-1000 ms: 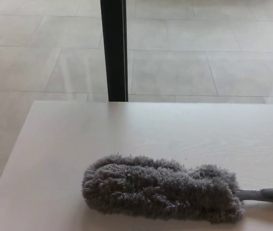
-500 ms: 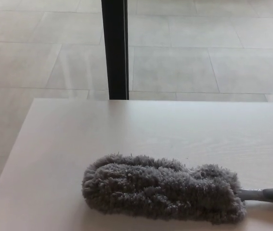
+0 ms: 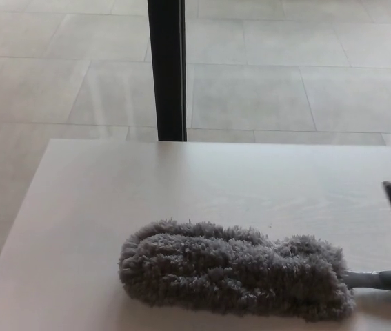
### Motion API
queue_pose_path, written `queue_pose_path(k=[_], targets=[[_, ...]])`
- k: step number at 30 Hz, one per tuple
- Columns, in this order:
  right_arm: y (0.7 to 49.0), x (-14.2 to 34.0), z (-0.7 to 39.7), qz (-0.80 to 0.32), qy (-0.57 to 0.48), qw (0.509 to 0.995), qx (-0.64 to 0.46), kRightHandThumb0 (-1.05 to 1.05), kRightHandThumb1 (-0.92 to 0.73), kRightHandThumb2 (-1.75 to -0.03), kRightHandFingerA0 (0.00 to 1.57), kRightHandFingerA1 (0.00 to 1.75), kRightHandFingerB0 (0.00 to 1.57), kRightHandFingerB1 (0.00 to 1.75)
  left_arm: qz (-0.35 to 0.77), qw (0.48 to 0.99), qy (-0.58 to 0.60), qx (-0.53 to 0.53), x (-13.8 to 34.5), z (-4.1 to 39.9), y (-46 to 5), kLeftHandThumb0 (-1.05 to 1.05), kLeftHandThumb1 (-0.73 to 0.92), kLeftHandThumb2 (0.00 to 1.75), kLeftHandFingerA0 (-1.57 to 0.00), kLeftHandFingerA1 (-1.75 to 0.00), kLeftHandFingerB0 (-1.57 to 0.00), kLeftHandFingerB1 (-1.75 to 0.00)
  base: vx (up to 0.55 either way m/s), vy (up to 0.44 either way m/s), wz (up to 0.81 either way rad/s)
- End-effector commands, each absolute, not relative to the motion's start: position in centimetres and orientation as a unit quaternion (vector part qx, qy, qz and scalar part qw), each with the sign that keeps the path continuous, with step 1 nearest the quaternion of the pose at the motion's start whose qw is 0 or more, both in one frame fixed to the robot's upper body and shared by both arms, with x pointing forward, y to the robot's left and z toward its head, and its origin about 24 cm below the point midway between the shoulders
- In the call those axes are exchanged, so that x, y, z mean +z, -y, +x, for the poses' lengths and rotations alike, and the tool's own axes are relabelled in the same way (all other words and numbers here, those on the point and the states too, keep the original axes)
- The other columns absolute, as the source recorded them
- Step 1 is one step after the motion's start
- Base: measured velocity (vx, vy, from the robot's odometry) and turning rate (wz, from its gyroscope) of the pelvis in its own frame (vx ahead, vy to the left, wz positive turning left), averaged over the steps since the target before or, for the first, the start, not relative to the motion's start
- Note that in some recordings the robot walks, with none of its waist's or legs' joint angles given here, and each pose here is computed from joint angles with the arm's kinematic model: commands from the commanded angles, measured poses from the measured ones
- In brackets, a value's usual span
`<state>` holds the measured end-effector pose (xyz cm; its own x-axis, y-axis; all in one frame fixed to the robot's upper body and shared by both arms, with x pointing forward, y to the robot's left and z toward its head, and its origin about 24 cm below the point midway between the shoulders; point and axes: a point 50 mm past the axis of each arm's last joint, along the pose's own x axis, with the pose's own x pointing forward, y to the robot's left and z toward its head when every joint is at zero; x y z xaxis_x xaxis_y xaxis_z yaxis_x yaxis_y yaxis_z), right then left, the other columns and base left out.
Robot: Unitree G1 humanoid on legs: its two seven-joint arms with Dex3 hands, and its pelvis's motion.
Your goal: The robot uses its right hand to pick up the duster kept in the middle of the desk and use it to wipe the desk by swiping its surface twice
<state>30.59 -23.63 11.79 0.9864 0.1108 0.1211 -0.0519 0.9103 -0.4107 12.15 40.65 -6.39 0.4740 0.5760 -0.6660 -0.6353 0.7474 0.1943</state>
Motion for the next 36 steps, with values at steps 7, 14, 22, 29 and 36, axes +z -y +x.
queue_pose_path(k=[7,14,22,29,36], targets=[[19.2,6.2,29.1,-0.524,0.034,0.809,0.264,-0.40,-0.37,-1.01,0.00,0.51,0.00,0.51,-0.064,0.844,-0.379,0.373,-5.7,11.4,-41.8,-0.50,0.73,0.62,-0.56,-0.72,-0.49,-0.54,0.00,0.000,0.00],[19.2,6.1,29.2,-0.528,0.036,0.806,0.264,-0.40,-0.37,-1.01,0.00,0.51,0.00,0.51,-0.064,0.844,-0.379,0.373,-5.7,11.4,-41.8,-0.50,0.73,0.62,-0.56,-0.72,-0.49,-0.54,0.00,0.000,0.00],[19.3,6.0,29.2,-0.532,0.040,0.803,0.265,-0.40,-0.37,-1.01,0.00,0.51,0.00,0.51,-0.064,0.844,-0.380,0.373,-5.7,11.4,-41.8,-0.50,0.73,0.62,-0.56,-0.72,-0.49,-0.54,0.00,0.000,0.00],[19.3,5.9,29.3,-0.535,0.044,0.801,0.266,-0.40,-0.37,-1.01,0.00,0.51,0.00,0.51,-0.065,0.844,-0.380,0.373,-5.7,11.4,-41.8,-0.50,0.73,0.62,-0.56,-0.72,-0.49,-0.54,0.00,0.000,0.00],[17.8,1.2,27.9,-0.593,0.016,0.739,0.320,-0.87,-0.61,-0.99,0.02,0.52,0.02,0.26,-0.065,0.855,-0.369,0.359,-5.6,11.5,-41.8,-0.50,0.74,0.62,-0.58,-0.63,-0.48,-0.51,0.00,0.000,0.00]])
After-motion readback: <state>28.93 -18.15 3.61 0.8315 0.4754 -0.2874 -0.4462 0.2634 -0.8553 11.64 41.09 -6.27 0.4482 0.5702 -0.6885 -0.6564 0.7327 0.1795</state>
